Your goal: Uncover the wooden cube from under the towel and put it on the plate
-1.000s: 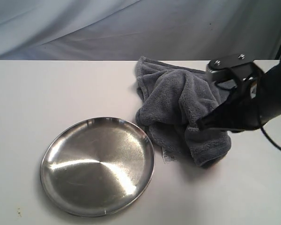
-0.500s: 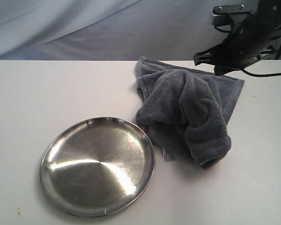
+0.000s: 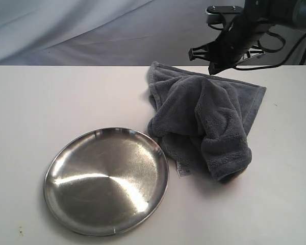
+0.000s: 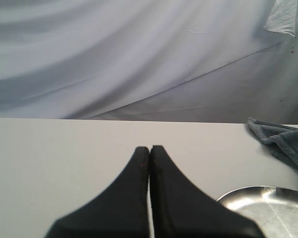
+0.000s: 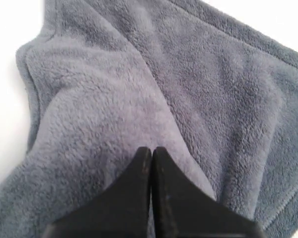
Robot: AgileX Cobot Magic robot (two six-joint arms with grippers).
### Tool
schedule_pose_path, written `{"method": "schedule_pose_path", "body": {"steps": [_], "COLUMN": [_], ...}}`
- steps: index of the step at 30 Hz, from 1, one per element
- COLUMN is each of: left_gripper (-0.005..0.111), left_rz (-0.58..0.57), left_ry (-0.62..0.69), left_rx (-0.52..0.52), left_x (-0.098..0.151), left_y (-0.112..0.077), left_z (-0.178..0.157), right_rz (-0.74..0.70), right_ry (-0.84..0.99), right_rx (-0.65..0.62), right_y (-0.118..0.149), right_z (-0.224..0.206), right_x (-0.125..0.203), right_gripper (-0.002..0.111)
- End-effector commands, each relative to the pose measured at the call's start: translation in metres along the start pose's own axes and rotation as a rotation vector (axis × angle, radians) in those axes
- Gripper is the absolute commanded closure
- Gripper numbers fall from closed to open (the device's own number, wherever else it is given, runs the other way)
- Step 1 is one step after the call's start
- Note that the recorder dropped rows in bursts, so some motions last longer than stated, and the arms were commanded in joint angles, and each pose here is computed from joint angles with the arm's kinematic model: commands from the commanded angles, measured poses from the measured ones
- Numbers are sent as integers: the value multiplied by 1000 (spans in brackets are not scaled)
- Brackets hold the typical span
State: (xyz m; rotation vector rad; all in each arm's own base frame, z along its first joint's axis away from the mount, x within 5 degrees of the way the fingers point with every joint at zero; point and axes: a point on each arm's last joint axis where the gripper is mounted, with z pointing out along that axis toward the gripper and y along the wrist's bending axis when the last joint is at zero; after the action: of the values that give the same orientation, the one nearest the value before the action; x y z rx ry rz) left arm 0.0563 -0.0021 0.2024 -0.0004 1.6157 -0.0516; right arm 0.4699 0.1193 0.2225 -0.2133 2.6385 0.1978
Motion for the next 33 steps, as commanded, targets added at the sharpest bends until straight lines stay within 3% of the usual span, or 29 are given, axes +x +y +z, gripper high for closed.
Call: {"method": "schedule_pose_path", "body": {"steps": [1, 15, 23, 27, 33], "left_gripper": [105, 105, 105, 105, 105], "left_rz": [-2, 0, -2, 0, 0], "left_ry": [1, 1, 1, 1, 1], "left_rx": [1, 1, 1, 1, 1], "left_x": [1, 1, 1, 1, 1], "left_y": [0, 0, 0, 0, 0], "left_z": [0, 0, 0, 0, 0], "right_rz": [2, -247, -428, -464, -473], "right_ry": [-28, 4, 284, 305, 302], "right_rx": [-38, -158, -272, -282, -182], "right_y": [10, 119, 176, 181, 139], "right_z": [3, 14, -5, -27, -53], "right_x": [-12, 9, 57, 82, 132], "right_gripper": [108, 108, 108, 108, 108]}}
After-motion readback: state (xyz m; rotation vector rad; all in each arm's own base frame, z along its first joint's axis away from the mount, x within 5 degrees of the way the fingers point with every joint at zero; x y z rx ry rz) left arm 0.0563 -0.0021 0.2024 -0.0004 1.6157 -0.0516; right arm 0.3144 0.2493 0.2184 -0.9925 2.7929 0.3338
